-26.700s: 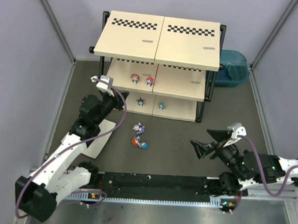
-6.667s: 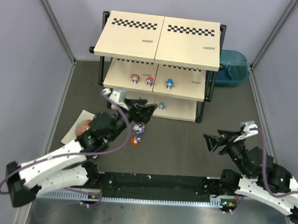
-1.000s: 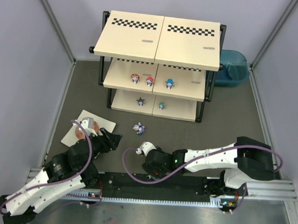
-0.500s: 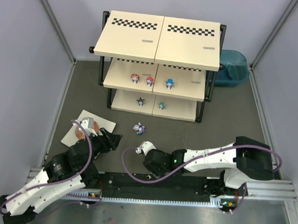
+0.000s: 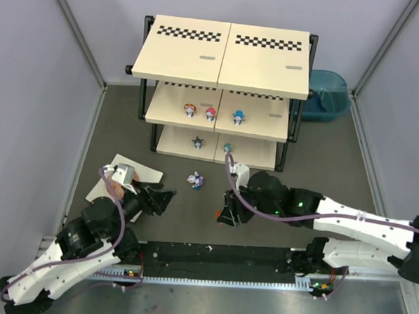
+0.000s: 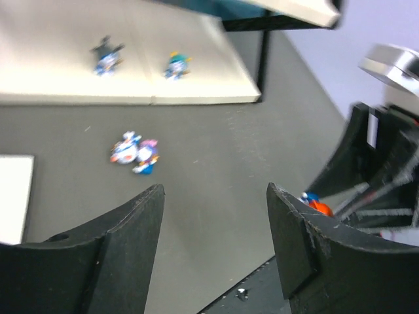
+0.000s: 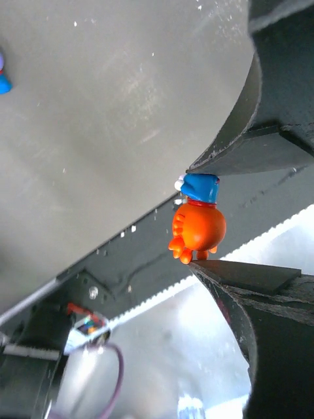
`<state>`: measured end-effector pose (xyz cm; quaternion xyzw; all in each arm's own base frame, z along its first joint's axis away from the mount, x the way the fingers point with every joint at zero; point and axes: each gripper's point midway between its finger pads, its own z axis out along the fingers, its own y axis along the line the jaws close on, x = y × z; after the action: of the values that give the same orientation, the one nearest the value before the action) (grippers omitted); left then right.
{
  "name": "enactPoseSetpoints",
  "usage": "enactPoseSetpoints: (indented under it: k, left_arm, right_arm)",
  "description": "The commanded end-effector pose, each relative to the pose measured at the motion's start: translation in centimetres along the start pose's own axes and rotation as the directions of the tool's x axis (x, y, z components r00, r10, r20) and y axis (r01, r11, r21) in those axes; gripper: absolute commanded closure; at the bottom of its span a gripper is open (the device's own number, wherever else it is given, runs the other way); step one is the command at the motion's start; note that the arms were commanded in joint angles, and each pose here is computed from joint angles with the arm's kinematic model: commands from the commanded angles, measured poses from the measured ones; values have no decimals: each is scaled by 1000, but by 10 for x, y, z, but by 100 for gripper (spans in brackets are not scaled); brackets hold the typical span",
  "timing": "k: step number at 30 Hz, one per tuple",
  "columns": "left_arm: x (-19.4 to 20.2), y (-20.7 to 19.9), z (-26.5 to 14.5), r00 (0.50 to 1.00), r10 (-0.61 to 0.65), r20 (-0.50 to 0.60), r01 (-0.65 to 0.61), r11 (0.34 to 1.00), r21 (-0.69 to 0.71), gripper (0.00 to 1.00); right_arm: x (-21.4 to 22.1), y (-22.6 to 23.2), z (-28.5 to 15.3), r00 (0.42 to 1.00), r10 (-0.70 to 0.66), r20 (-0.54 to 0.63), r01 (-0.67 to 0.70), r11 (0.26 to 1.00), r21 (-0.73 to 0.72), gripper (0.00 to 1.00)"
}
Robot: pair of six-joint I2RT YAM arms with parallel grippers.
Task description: Place and organize the plastic toys onto the shelf
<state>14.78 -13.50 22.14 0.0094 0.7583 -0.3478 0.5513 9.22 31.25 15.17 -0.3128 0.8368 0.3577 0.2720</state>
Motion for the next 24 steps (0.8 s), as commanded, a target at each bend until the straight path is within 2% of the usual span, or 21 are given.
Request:
enactPoseSetpoints:
  k: [1, 4, 5, 6, 10, 15, 24]
  left_arm:
    - [-53, -77, -24, 959, 192, 208, -259, 894, 365, 30]
    - [-52, -104, -32, 931, 278, 237, -361, 795, 487, 19]
    - [-51, -110, -30, 924, 306, 228, -381, 777, 501, 7]
    - [-49, -114, -28, 919, 327, 222, -395, 759, 518, 1]
    - [-45, -138, -31, 884, 404, 236, -458, 645, 612, 1]
    - [-57, -150, -31, 847, 442, 295, -522, 589, 617, 1]
    - [-60, -181, -25, 823, 461, 333, -548, 488, 679, 1]
  right_arm:
    - [-24, 47, -47, 997, 77, -17, -79, 975, -208, 93]
    - [-37, 65, -69, 993, 113, -16, -113, 952, -285, 93]
    - [-42, 70, -75, 992, 124, -12, -122, 944, -305, 93]
    - [-45, 73, -80, 991, 134, -9, -130, 938, -323, 93]
    - [-58, 93, -107, 982, 189, -18, -180, 891, -417, 93]
    - [-77, 98, -128, 964, 265, -6, -238, 855, -460, 93]
    - [-103, 89, -140, 929, 361, 77, -291, 844, -450, 94]
